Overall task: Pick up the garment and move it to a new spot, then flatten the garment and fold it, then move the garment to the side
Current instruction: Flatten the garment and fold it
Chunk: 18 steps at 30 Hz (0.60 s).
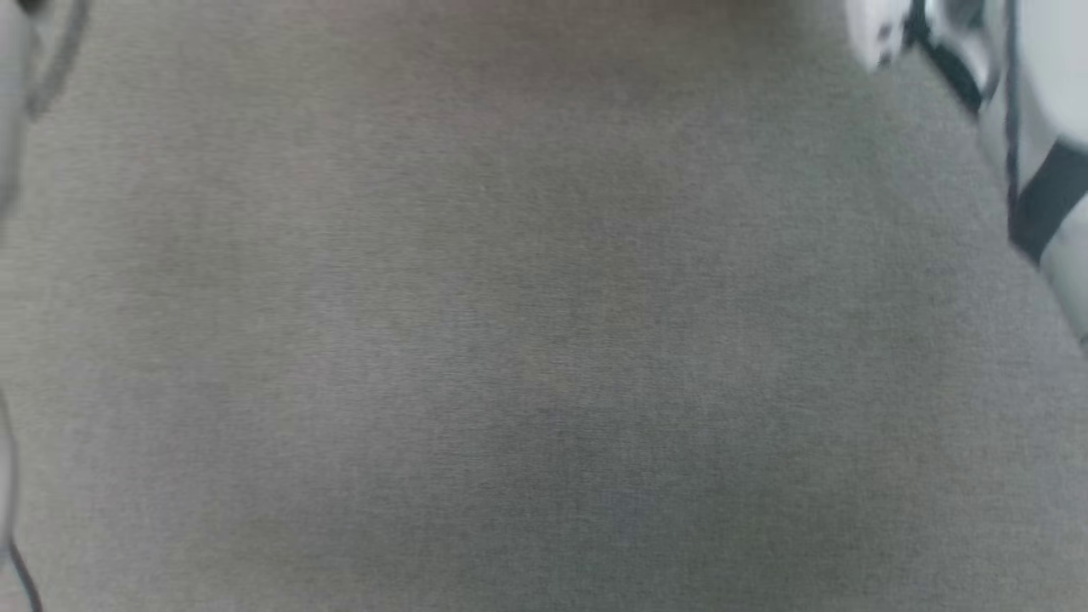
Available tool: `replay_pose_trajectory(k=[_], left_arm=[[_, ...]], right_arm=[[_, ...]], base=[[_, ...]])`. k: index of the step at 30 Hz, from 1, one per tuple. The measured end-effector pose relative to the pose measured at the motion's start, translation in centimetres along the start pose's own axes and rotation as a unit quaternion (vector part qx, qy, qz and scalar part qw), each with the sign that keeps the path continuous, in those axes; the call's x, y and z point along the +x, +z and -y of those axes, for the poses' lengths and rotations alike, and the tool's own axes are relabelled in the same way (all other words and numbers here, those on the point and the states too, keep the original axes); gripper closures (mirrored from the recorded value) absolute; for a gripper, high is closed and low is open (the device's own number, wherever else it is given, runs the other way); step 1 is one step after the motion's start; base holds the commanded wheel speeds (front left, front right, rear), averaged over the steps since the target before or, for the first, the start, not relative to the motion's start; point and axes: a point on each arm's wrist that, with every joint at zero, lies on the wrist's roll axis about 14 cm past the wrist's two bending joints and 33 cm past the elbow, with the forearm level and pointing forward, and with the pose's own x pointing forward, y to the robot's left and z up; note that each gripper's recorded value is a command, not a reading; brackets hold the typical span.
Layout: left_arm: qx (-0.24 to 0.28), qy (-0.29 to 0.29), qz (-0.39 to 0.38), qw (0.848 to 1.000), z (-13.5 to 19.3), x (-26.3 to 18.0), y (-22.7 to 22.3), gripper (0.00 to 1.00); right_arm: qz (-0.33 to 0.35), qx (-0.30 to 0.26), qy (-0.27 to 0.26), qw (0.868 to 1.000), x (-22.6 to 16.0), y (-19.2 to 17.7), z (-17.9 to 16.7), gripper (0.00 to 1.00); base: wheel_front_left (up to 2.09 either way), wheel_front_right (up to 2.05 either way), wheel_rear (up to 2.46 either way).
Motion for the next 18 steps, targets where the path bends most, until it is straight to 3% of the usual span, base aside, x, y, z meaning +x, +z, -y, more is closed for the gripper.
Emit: replay_pose_trajectory(k=[6,12,18], left_arm=[[-0.035,-0.018,-0.137,0.990,1.2,-3.4,-7.1,1.00],[-0.057,-0.061,-0.274,0.958,3.1,-9.0,-13.6,1.00],[-0.071,-0.091,-0.347,0.931,4.5,-14.4,-16.9,1.00]], right_arm=[[-0.053,0.023,0.038,0.998,-1.7,-3.4,-2.4,1.00],[-0.108,0.037,0.083,0.990,-4.7,-6.3,-4.4,1.00],[-0.146,0.060,0.114,0.981,-8.2,-8.0,-5.1,1.00]], base=[[0.00,0.00,0.00],[0.00,0.00,0.00],[0.00,0.00,0.00]])
